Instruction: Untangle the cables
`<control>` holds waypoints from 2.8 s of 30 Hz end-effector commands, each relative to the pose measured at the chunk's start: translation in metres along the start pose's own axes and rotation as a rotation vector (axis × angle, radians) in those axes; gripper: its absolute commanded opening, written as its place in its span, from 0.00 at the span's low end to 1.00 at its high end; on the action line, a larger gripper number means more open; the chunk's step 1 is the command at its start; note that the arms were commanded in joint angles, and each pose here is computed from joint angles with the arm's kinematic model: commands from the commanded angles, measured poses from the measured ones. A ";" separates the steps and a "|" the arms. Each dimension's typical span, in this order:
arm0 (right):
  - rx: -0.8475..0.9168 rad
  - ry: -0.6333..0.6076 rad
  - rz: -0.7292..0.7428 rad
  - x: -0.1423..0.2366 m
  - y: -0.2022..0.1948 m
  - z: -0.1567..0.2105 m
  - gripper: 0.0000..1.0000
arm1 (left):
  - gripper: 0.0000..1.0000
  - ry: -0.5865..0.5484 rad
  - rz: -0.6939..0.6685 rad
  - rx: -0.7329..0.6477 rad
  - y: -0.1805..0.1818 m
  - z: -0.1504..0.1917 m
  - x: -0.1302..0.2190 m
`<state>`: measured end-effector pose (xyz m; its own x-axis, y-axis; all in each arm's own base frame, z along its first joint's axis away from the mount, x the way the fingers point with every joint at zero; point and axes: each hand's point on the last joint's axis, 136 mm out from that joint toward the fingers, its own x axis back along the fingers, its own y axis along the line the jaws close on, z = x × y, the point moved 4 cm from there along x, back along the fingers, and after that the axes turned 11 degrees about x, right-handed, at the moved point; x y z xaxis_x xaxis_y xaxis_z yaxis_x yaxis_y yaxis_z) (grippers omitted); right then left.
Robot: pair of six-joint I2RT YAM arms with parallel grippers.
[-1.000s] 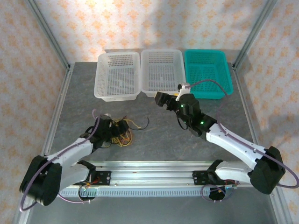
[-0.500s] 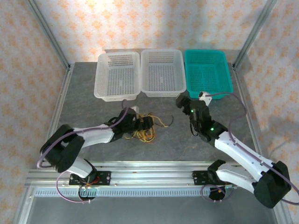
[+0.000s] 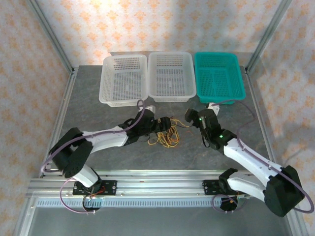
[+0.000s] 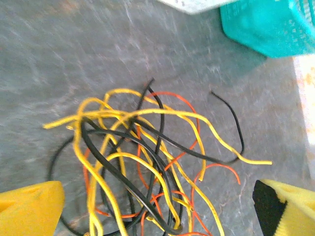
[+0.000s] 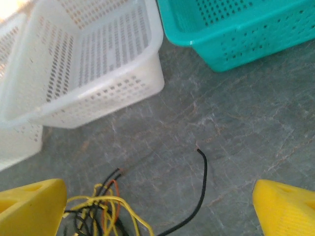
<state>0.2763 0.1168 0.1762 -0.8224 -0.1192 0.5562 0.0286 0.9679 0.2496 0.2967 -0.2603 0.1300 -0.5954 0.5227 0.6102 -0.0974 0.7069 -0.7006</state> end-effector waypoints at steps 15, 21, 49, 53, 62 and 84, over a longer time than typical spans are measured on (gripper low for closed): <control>0.438 0.512 -0.075 -0.069 0.036 0.034 0.53 | 0.99 -0.148 0.044 -0.091 -0.023 -0.035 0.030; 0.488 0.620 -0.087 -0.079 0.038 0.046 0.50 | 0.99 -0.133 0.086 -0.125 -0.019 -0.029 0.028; 0.504 0.832 -0.159 -0.084 0.050 0.062 0.40 | 0.99 -0.112 0.122 -0.127 0.027 -0.029 0.034; 0.514 0.868 -0.154 -0.078 0.046 0.066 0.39 | 0.99 -0.119 0.114 -0.118 0.029 -0.031 0.031; 0.534 0.876 -0.092 -0.072 0.038 0.061 0.38 | 0.99 -0.117 0.111 -0.122 0.019 -0.037 0.026; 0.432 0.681 -0.230 -0.047 0.055 0.040 0.00 | 0.99 -0.050 0.036 -0.087 0.015 -0.034 -0.011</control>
<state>0.2906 0.1805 0.1160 -0.1932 -0.2400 0.9514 -0.4358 0.8897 0.1359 0.3232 -0.2290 0.1196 -0.6388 0.5140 0.5725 -0.0153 0.7355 -0.6774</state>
